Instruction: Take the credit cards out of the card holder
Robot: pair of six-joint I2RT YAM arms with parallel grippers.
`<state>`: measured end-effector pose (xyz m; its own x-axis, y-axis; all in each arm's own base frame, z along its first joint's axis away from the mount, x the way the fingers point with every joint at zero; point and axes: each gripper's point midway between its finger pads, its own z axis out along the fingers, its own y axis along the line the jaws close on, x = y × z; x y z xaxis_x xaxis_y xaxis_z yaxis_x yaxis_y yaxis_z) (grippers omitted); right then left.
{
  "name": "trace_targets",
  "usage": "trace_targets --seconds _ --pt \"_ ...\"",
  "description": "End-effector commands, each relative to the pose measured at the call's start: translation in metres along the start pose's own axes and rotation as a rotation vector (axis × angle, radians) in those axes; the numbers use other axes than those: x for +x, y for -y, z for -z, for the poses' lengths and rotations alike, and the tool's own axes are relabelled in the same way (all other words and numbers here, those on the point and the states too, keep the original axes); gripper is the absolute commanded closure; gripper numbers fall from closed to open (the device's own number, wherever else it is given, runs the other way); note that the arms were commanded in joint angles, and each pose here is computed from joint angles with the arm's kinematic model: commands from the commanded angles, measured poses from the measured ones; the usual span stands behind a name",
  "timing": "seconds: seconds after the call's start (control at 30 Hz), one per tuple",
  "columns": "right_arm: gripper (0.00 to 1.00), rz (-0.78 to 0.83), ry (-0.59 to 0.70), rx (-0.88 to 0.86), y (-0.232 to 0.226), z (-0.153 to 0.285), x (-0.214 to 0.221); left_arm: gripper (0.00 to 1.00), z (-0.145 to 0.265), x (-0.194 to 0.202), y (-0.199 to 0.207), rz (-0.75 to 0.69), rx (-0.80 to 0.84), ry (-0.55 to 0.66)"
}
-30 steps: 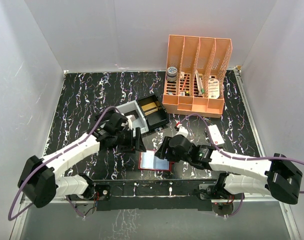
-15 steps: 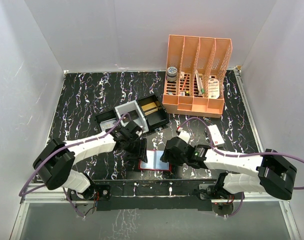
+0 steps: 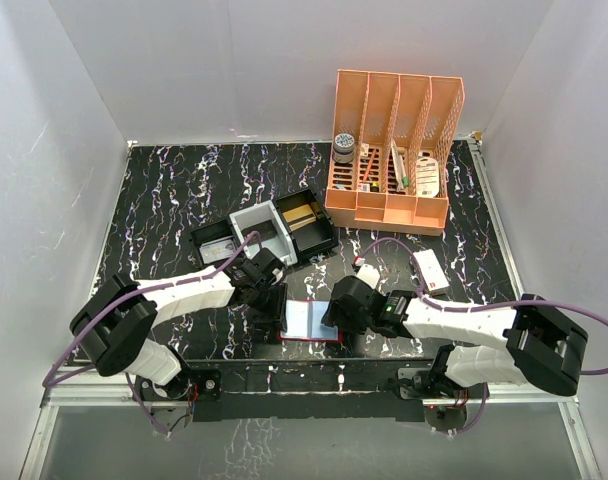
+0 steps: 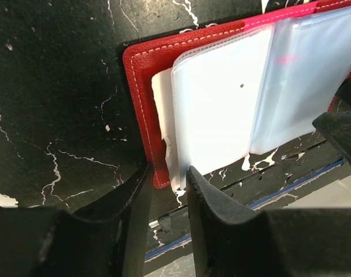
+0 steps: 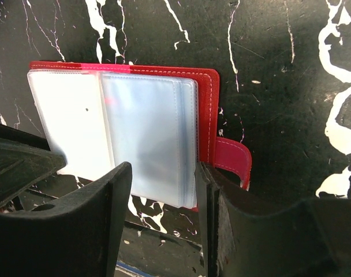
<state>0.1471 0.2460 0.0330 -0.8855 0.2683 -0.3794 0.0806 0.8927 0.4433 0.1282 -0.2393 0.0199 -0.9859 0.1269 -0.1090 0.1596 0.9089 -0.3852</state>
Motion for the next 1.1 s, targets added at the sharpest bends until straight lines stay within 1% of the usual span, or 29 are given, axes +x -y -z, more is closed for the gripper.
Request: trace_targets --seconds 0.0,0.17,0.33,0.4,0.5,0.57,0.63,0.67,0.77,0.87,1.0,1.07 --pt "0.53 -0.012 0.023 0.021 0.002 -0.001 -0.006 0.73 -0.006 0.007 -0.007 0.002 -0.022 -0.02" --pt "0.55 -0.006 -0.004 -0.004 0.0 -0.006 0.0 0.81 -0.008 0.008 -0.004 -0.004 0.0 -0.024" --pt "0.6 0.002 -0.077 -0.126 -0.024 -0.014 0.013 0.88 -0.011 0.008 0.003 -0.018 0.031 -0.034" --pt "0.64 0.002 -0.096 -0.169 -0.034 -0.016 0.016 0.91 -0.013 0.009 0.004 -0.024 0.032 -0.039" --pt "0.7 0.012 -0.11 -0.176 -0.038 -0.02 0.017 0.94 -0.014 0.01 0.003 -0.027 0.021 -0.044" --pt "0.73 0.017 -0.108 -0.175 -0.04 -0.02 0.016 0.95 -0.014 0.011 0.003 -0.029 0.014 -0.042" --pt "0.8 0.017 -0.097 -0.187 -0.044 -0.018 0.012 0.96 -0.014 0.011 0.002 -0.028 0.008 -0.039" --pt "0.81 0.015 -0.093 -0.198 -0.046 -0.017 0.011 0.96 -0.014 0.011 0.001 -0.027 0.003 -0.039" --pt "0.81 -0.006 -0.084 -0.25 -0.056 -0.009 0.006 0.97 -0.013 0.011 -0.002 -0.025 -0.017 -0.038" --pt "0.78 -0.029 -0.055 -0.269 -0.06 -0.002 -0.002 0.97 -0.009 0.01 -0.006 -0.026 -0.052 -0.034" --pt "0.74 -0.046 -0.015 -0.215 -0.049 -0.001 -0.009 0.91 0.002 0.004 -0.017 -0.012 -0.136 0.0" --pt "0.72 -0.047 -0.011 -0.164 -0.038 -0.003 -0.009 0.84 0.011 -0.002 -0.021 -0.001 -0.175 0.039"
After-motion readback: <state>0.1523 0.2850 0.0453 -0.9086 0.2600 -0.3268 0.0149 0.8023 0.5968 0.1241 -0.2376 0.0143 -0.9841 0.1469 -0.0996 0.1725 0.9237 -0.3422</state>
